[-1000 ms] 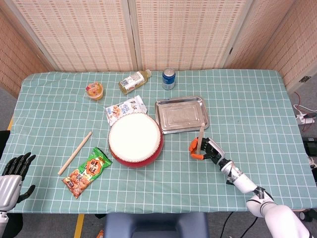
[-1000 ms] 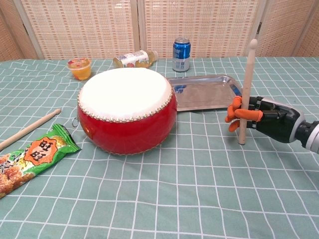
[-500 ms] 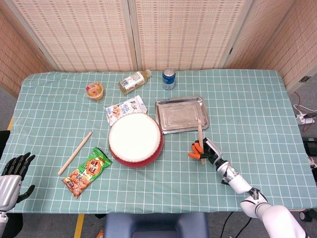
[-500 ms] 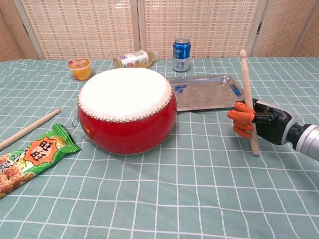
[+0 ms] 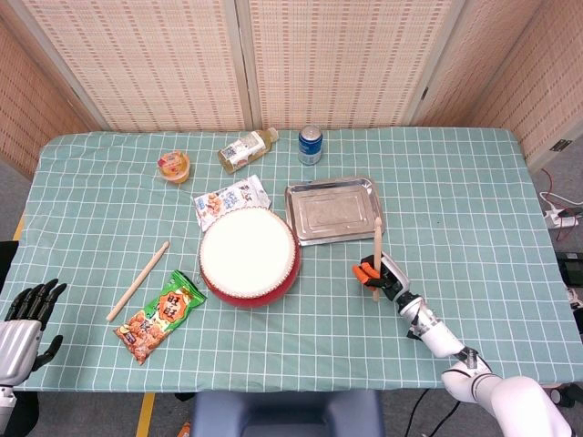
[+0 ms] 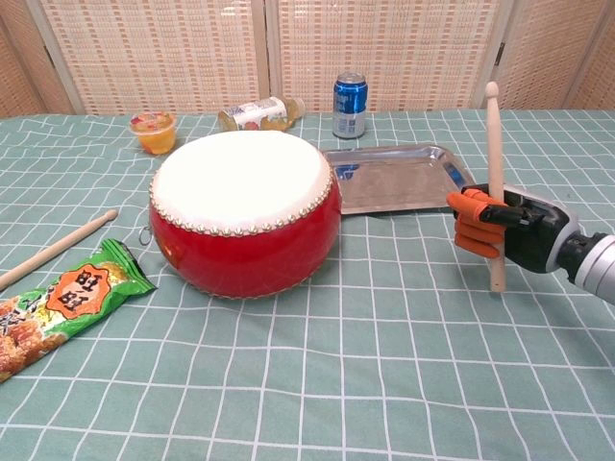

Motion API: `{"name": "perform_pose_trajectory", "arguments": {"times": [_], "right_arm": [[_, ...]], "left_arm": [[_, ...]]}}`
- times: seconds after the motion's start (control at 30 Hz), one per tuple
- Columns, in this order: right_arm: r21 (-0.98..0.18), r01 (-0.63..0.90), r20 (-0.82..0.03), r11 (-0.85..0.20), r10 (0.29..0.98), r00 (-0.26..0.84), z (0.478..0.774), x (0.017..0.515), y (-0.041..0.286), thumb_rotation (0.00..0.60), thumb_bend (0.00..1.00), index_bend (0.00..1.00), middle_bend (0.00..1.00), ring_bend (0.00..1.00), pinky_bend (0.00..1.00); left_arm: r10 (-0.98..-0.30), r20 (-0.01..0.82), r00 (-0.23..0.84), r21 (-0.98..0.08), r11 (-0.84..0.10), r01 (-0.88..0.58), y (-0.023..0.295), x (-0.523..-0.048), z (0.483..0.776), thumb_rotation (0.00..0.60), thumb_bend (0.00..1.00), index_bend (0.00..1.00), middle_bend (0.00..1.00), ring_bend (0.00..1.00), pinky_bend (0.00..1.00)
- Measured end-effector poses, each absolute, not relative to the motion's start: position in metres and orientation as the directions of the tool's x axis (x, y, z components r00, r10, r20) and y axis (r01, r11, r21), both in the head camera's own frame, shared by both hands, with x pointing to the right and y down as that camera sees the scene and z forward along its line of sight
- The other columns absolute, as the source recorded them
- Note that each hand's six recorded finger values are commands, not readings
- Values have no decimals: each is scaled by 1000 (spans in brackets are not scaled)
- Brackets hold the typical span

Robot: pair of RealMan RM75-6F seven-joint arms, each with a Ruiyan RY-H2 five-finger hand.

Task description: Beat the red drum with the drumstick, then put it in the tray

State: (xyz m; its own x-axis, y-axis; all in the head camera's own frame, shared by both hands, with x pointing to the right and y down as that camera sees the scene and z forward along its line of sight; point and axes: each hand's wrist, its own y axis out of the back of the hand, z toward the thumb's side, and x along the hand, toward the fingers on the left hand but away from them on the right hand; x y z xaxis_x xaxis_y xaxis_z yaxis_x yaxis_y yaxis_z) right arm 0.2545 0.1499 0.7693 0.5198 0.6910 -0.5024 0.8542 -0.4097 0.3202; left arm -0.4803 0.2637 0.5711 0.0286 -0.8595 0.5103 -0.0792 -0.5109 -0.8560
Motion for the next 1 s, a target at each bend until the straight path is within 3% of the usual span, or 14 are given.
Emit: {"name": "perform_pose_trajectory", "arguments": {"times": [0.13,0.37,0.57,0.7,0.8,1.0], "right_arm": [[283,844,-484,-455,692,536,762,256,146,600,558,1000,999,1000,1000],[78,795,-451,-602,690,566,744,257,131,600,581,1000,999,1000,1000],[-315,635,-417,-705,704,575,720,250,104,600,582,1000,999,1000,1000],[-589,428,-416,-685,711,567,702,232,85,600,583,1000,999,1000,1000],[-730,254,-424,-634,713,559,692,215,71,600,584,1000,999,1000,1000],[-866,-64,-445,-495,708,548,677,173,44,600,589,1000,999,1000,1000]], "left_arm": [[-859,511,32,-855,-512,-80,263,-481,571,600,367,8,0,0,10],[-861,507,41,-857,-509,-83,261,-479,571,600,366,8,0,0,10],[-865,499,59,-860,-502,-92,260,-475,572,600,365,11,0,0,10],[-866,496,63,-861,-500,-95,260,-476,571,600,367,11,0,0,10],[-867,494,65,-861,-498,-98,261,-477,571,600,368,12,0,0,11],[-867,495,61,-861,-499,-102,263,-480,570,600,366,12,0,0,11]]}}
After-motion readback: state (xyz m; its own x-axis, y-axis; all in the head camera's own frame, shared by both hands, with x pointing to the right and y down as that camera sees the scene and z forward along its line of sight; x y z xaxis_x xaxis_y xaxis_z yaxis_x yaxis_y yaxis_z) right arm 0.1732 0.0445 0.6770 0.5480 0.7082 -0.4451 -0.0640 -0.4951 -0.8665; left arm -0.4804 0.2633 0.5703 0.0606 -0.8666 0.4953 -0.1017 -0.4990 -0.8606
